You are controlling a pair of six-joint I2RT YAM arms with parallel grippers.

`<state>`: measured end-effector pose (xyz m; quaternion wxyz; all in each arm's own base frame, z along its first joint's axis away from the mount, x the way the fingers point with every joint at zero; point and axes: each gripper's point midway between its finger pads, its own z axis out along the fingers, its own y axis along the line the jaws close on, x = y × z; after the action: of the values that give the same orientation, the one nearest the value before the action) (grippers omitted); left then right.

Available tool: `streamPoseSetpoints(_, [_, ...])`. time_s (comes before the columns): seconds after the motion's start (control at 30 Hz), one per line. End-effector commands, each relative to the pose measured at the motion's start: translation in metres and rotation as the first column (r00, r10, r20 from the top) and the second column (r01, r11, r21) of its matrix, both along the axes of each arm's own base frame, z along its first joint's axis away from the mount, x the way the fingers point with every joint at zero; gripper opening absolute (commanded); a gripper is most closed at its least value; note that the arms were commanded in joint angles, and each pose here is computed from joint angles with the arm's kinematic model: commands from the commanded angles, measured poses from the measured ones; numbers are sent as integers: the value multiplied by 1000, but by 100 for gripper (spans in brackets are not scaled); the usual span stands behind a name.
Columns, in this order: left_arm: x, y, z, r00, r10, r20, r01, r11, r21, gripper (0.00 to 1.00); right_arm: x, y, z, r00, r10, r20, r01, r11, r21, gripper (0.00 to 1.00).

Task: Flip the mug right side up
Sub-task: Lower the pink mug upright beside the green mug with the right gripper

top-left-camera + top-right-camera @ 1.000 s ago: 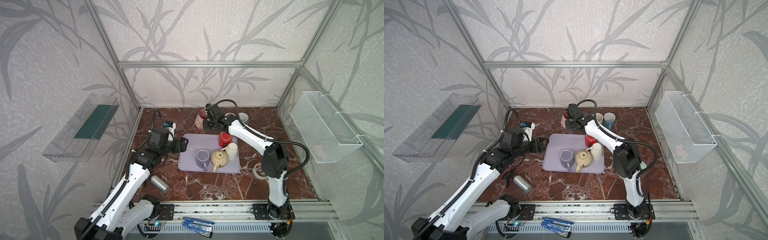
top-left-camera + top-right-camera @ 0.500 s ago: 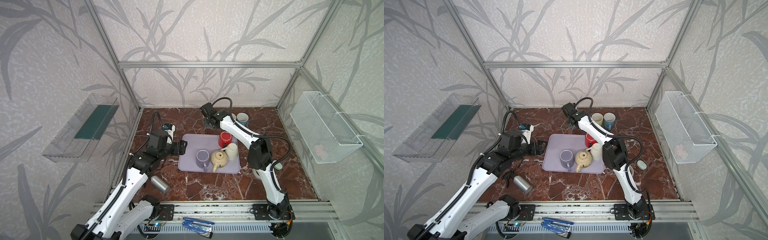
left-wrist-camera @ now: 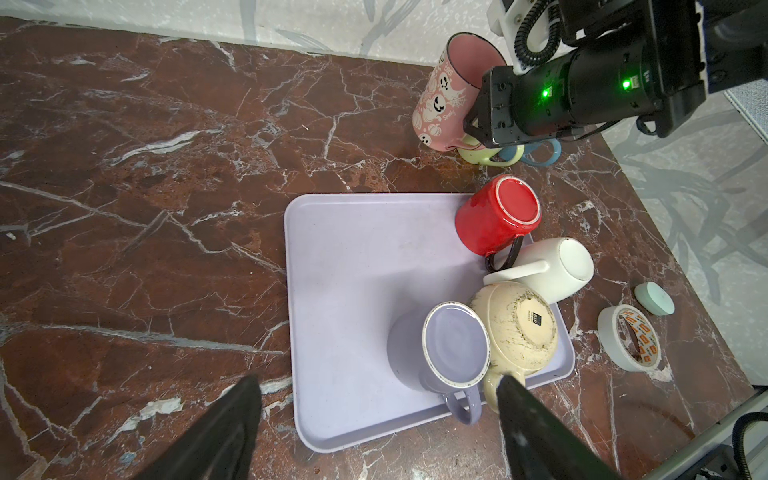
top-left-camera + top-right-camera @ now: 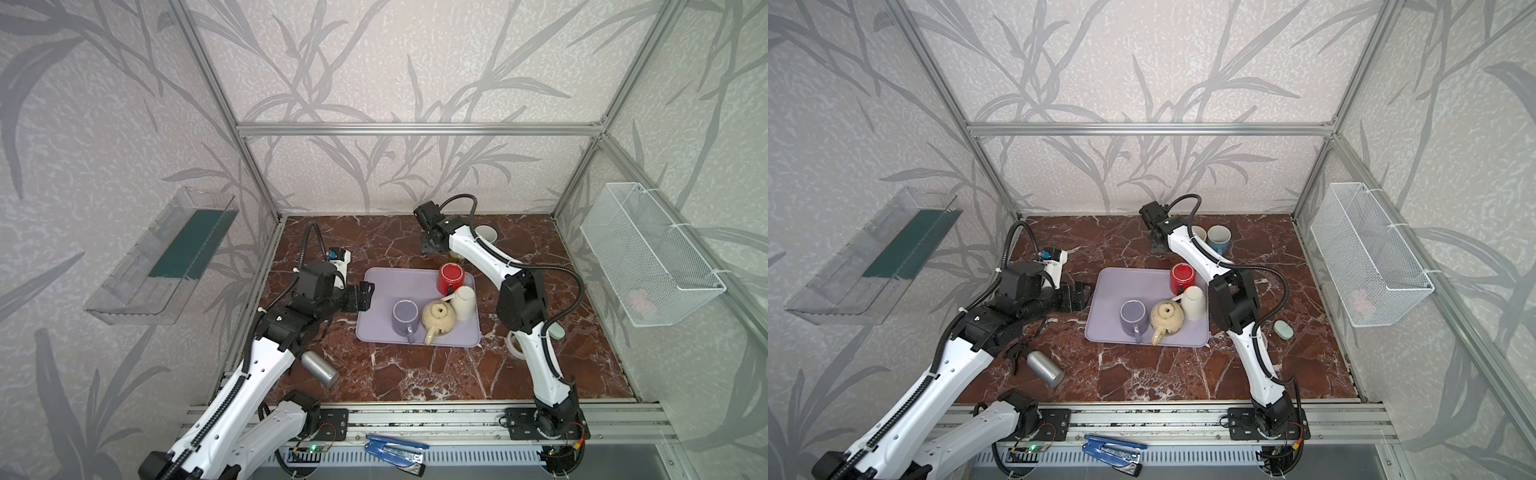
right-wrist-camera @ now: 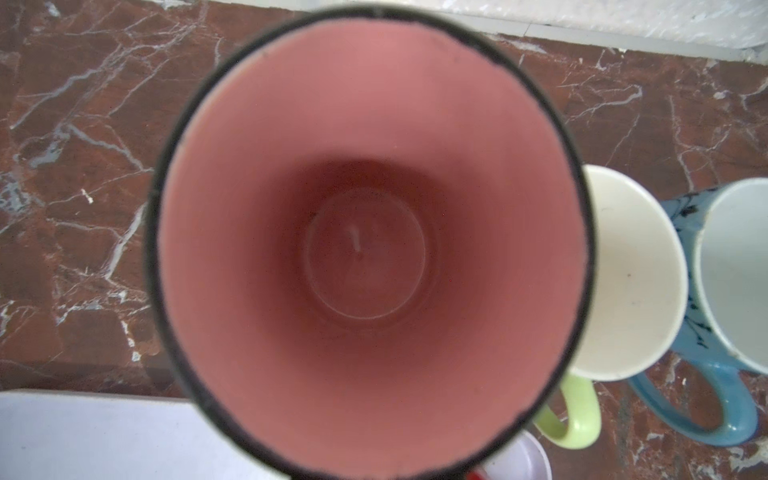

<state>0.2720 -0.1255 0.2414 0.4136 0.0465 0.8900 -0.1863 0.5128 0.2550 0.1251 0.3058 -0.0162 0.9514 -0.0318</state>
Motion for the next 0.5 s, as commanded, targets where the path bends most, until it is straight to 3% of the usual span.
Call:
streamPoseSetpoints(0.0, [-3,1,-10,1000,-8,-27,8,999,32,87,11,4,23,996,-8,85,4,999,45,0])
streamPoseSetpoints(0.47, [-2,1,-14,999,-5,-39,6,999,41,87,7,-1,2,998,-16,54,14,999,29,0])
